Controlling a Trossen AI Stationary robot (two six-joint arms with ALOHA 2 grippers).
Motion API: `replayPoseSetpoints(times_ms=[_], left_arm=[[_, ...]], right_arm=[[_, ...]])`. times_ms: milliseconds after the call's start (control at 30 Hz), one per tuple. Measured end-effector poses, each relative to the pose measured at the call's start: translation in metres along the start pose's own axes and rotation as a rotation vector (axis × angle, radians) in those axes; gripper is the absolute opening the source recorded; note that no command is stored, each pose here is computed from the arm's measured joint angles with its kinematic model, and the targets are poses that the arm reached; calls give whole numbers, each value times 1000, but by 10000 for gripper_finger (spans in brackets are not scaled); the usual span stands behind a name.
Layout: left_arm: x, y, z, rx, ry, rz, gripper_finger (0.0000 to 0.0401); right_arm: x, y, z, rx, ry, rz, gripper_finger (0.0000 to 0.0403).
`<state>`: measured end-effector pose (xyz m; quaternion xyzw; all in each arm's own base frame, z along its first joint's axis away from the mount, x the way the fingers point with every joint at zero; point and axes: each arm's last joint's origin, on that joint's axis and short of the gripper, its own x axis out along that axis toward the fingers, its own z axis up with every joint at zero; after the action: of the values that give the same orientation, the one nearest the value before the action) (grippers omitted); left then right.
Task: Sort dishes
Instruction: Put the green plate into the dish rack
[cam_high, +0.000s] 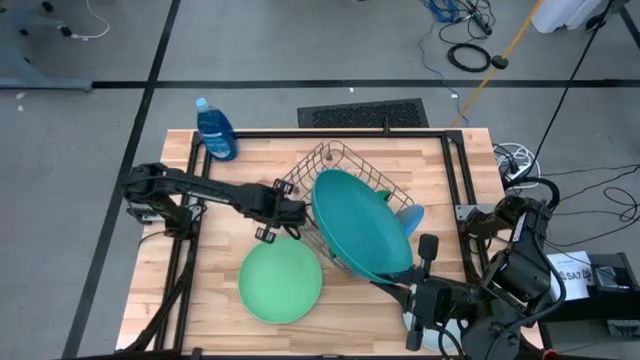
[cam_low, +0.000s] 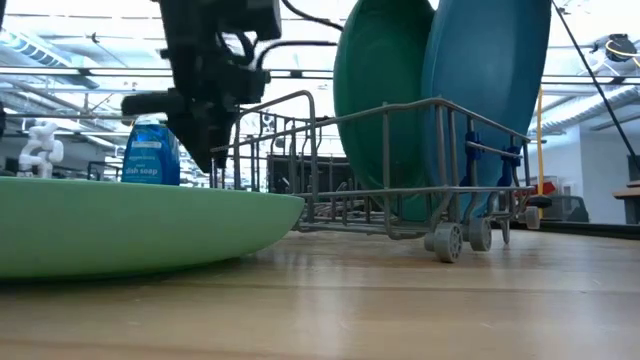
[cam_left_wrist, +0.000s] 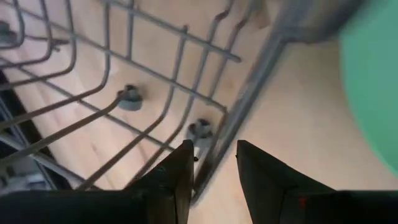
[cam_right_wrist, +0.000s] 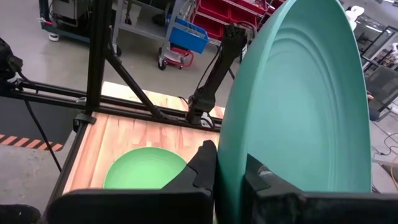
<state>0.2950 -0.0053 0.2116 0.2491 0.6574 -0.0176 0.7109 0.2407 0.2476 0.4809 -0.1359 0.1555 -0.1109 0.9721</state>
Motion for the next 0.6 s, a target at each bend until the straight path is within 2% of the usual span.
replayPoseSetpoints(times_ms=[133, 267, 400, 500, 600], left_arm=[[7, 0, 3, -94, 30, 11, 112], [6, -4, 3, -178, 48, 0, 79], [1, -8, 6, -311, 34, -3, 45], [-2, -12, 11, -426, 2, 9, 37], [-4, -18, 13, -469, -5, 13, 41]], right_arm=[[0, 0, 0, -1, 0, -1, 12], [0, 0, 0, -5, 0, -1, 13], [0, 0, -1, -16, 5, -2, 13], [0, 0, -1, -17, 5, -3, 13], [0, 0, -1, -17, 5, -3, 13]])
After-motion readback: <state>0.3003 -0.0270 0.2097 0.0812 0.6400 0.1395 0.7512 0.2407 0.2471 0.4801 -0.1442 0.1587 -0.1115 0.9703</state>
